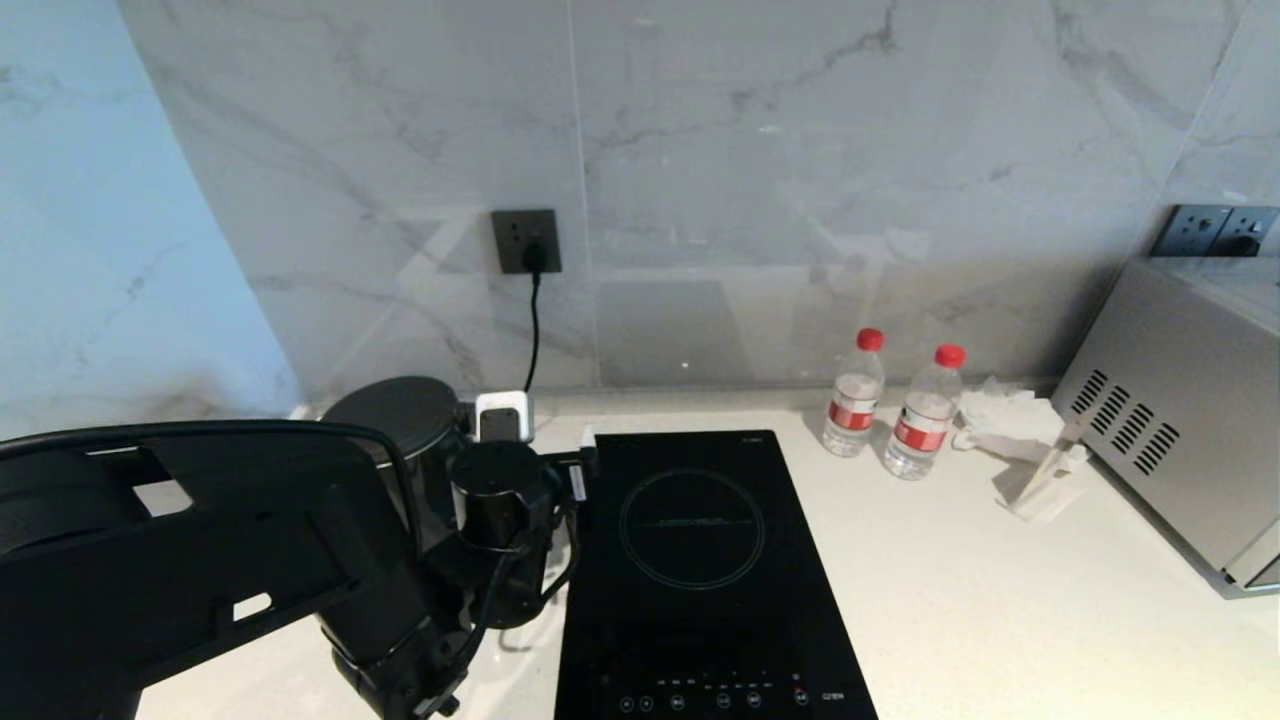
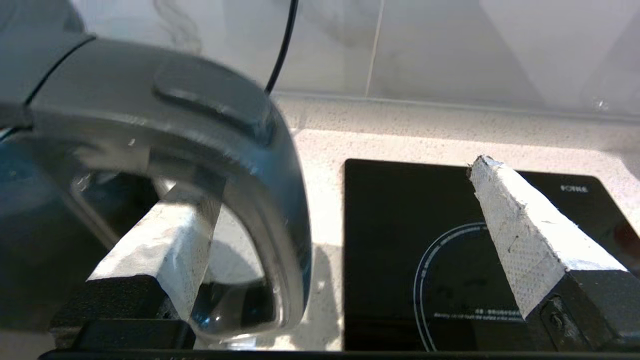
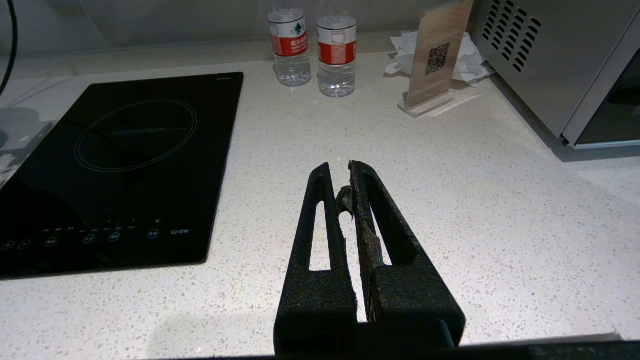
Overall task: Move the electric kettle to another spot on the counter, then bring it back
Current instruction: Pick up the kettle
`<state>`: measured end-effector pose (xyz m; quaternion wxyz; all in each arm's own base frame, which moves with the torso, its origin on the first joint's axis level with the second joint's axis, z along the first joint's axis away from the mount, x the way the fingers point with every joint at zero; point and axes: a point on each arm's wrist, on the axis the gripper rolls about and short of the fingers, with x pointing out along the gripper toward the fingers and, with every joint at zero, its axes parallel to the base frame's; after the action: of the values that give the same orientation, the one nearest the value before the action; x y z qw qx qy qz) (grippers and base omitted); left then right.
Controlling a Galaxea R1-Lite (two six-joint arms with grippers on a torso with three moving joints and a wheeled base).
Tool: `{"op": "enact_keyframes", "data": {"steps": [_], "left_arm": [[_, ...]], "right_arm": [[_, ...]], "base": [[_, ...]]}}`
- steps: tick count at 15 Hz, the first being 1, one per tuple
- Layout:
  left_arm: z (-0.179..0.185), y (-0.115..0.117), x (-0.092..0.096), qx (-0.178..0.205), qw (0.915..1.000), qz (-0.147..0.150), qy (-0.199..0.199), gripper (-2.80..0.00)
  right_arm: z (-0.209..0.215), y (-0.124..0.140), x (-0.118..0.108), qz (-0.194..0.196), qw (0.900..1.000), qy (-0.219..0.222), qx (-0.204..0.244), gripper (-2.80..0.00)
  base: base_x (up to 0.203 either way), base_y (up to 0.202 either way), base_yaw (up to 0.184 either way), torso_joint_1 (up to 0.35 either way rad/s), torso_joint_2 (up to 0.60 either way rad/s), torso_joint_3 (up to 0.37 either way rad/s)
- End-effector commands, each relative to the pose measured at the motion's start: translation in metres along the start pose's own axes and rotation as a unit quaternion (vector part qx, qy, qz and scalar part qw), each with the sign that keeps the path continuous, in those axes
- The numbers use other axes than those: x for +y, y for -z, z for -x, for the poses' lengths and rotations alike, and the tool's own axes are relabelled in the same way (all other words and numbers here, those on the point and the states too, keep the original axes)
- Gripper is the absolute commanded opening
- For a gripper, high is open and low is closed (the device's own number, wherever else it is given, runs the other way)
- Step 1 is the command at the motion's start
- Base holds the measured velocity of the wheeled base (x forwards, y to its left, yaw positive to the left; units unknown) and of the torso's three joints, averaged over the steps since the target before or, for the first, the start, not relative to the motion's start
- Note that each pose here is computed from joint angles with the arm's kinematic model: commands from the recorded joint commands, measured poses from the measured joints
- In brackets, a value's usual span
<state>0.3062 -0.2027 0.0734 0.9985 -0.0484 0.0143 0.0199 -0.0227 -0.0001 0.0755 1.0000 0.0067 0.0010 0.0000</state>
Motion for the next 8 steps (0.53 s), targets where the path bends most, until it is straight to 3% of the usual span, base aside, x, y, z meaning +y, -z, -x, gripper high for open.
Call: {"op": "enact_keyframes", "data": {"steps": [1, 8], "left_arm": [[-0.001, -0.002, -0.001, -0.007, 1.0, 0.005, -0.001, 0.0], [-0.017, 0.002, 0.001, -0.001, 0.9999, -0.001, -0.015, 0.0]], "right_arm": [[0.0, 0.0, 0.0, 0.0, 1.0, 0.0, -0.001, -2.8], [0.0, 0.0, 0.0, 0.0, 1.0, 0.0, 0.0, -2.8]], "base": [[0.0, 0.0, 0.0, 0.0, 0.0, 0.0], [0.0, 0.0, 0.0, 0.0, 0.0, 0.0]]}}
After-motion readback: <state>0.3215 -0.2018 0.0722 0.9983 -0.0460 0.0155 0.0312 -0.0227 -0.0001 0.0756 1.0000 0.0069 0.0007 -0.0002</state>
